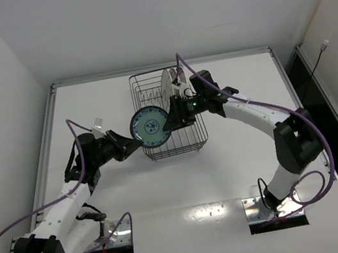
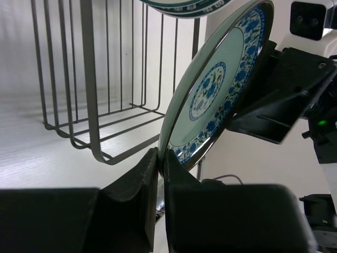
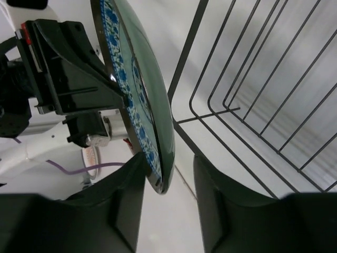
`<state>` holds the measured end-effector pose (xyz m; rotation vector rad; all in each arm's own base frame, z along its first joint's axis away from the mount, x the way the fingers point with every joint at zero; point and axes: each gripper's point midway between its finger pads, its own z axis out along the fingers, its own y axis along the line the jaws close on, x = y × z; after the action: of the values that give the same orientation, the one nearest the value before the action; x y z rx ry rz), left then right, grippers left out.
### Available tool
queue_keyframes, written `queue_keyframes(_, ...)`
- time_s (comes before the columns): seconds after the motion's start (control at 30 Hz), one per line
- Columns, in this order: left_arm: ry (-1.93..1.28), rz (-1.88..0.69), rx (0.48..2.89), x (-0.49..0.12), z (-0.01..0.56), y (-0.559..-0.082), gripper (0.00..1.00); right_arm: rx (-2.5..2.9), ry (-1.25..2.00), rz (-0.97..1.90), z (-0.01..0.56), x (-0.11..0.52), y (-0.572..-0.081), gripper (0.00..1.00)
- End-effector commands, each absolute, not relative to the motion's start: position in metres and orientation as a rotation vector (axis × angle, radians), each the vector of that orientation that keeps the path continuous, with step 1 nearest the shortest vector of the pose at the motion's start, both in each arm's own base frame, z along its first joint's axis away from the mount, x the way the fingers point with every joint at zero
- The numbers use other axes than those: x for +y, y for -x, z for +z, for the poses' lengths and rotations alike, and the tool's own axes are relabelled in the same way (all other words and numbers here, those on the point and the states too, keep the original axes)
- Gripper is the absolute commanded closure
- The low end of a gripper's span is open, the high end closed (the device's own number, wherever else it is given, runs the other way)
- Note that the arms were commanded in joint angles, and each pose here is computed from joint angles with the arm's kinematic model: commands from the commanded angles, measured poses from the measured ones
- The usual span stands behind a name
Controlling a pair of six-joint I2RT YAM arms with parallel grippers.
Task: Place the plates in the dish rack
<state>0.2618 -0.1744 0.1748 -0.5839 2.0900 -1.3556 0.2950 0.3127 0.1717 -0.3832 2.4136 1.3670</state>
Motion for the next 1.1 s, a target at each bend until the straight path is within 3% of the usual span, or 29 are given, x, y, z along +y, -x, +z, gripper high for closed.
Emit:
queue_keyframes(0.0, 0.546, -1.388, 1.99, -0.182, 0.204, -0.274, 1.0, 2.333, 0.426, 1.395, 0.182, 0.32, -0.3, 0.65)
queue_keyframes(0.17, 0.5, -1.405, 2.003, -0.194, 0.21, -0.276, 0.98, 2.343, 0.367, 1.354, 0.187, 0.316, -0.308, 1.0)
queue_keyframes(0.2, 0.509, -1.386, 2.038, -0.193, 0.204, -0.275, 0.78, 2.364, 0.335, 1.308, 0.182, 0.312, -0.312, 1.0)
queue_keyframes(0.27, 0.525, -1.291, 2.126, -0.187, 0.192, -0.279, 0.59, 2.335, 0.301, 1.217, 0.199, 0.306, -0.322, 1.0)
queue_keyframes(0.37, 0.562, -1.107, 2.158, -0.169, 0.197, -0.294, 0.41, 2.324, 0.237, 1.04, 0.226, 0.292, -0.337, 1.0)
queue_keyframes(0.4, 0.62, -0.945, 2.222, -0.151, 0.181, -0.292, 0.28, 2.319, 0.176, 0.913, 0.229, 0.284, -0.349, 1.0)
queue_keyframes(0.5, 0.66, -0.755, 2.231, -0.124, 0.19, -0.298, 0.27, 2.281, 0.033, 0.623, 0.261, 0.254, -0.374, 1.0)
queue_keyframes(0.7, 0.687, -0.672, 2.295, -0.111, 0.175, -0.288, 0.27, 2.246, -0.066, 0.33, 0.281, 0.241, -0.404, 1.0)
queue_keyframes(0.87, 0.697, -0.643, 2.317, -0.103, 0.17, -0.279, 0.27, 2.254, -0.101, 0.051, 0.261, 0.247, -0.431, 1.0)
queue_keyframes(0.97, 0.682, -0.623, 2.347, -0.101, 0.167, -0.271, 0.27, 2.191, -0.126, 0.001, 0.286, 0.253, -0.445, 1.0)
queue_keyframes(1.07, 0.684, -0.603, 2.345, -0.094, 0.166, -0.27, 0.26, 2.206, -0.133, -0.113, 0.262, 0.249, -0.457, 1.0)
